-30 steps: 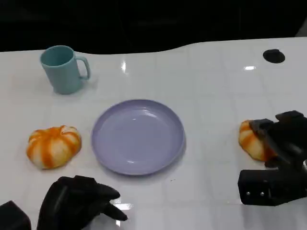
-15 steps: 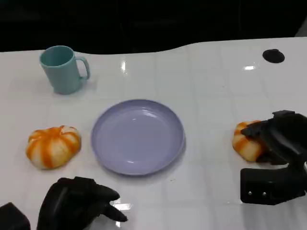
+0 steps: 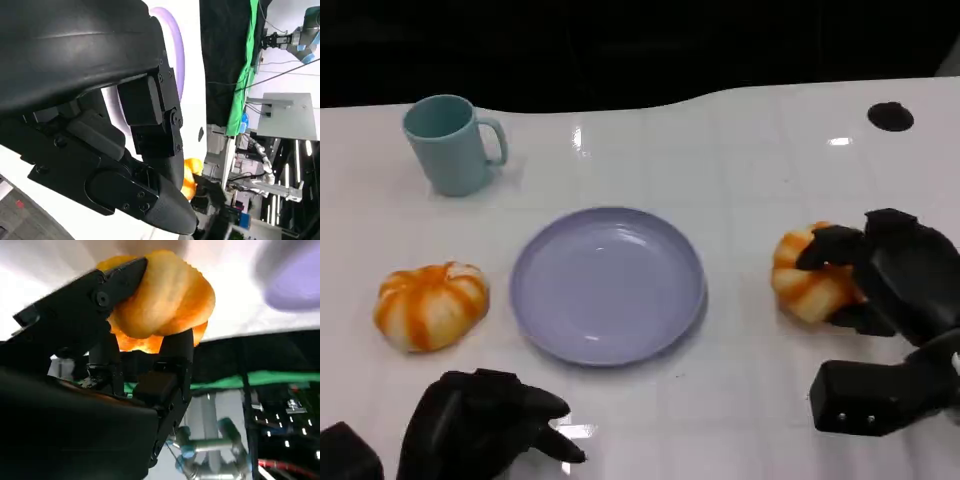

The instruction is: Grasp the bread from the table and place it into the plate.

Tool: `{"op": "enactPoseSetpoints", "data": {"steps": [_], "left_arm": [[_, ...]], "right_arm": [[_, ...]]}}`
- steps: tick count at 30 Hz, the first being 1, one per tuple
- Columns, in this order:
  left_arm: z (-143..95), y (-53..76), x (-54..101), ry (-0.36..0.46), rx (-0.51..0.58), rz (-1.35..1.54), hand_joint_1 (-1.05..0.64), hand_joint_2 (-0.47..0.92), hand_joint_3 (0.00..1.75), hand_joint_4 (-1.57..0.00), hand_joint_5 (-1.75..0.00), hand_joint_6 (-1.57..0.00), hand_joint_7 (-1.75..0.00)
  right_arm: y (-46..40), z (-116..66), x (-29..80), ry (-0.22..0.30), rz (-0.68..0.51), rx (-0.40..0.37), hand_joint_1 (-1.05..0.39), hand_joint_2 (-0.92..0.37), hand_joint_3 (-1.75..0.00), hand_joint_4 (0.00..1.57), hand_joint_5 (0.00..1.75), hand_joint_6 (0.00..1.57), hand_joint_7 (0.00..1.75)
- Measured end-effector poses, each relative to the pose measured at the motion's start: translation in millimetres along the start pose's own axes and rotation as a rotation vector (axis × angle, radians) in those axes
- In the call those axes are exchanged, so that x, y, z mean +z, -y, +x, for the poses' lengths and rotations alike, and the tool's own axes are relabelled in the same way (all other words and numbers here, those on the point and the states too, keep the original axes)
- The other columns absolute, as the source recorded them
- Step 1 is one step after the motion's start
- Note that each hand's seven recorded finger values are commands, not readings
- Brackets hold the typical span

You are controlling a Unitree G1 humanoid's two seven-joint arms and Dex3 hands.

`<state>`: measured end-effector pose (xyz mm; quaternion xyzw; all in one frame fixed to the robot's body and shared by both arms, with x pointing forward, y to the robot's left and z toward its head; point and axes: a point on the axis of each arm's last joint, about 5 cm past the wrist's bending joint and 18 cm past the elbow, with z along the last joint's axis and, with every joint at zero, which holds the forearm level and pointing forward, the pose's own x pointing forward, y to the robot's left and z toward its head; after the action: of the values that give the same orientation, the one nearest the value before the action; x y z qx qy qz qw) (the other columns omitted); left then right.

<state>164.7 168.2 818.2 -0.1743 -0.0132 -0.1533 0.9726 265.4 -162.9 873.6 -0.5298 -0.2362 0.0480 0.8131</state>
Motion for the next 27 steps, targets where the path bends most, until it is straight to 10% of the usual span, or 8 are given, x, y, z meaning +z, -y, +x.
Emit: {"op": "enactPoseSetpoints", "data": {"steps": [7, 15, 27], "left_arm": [[-0.1, 0.4, 0.2, 0.001, 0.000, 0.003, -1.05, 0.76, 0.00, -1.57, -0.37, -1.57, -0.16], [0.0, 0.6, 0.2, 0.001, 0.000, 0.002, -1.05, 0.76, 0.00, -1.57, -0.37, -1.57, -0.16], [0.4, 1.4, -1.0, 0.001, -0.002, 0.004, -1.05, 0.76, 0.00, -1.57, -0.37, -1.57, -0.15]], "right_arm": [[3.2, 3.4, 29.4, 0.056, 0.265, -0.072, 0.14, -0.20, -1.44, 1.01, 1.75, 0.84, 1.66], [7.0, 14.7, 56.8, 0.137, 0.405, -0.070, 0.07, -0.15, -1.57, 1.02, 1.75, 0.83, 1.68], [-22.3, 37.0, 90.5, 0.160, 0.504, 0.002, 0.00, -0.25, -1.46, 0.97, 1.75, 0.75, 1.73]]}}
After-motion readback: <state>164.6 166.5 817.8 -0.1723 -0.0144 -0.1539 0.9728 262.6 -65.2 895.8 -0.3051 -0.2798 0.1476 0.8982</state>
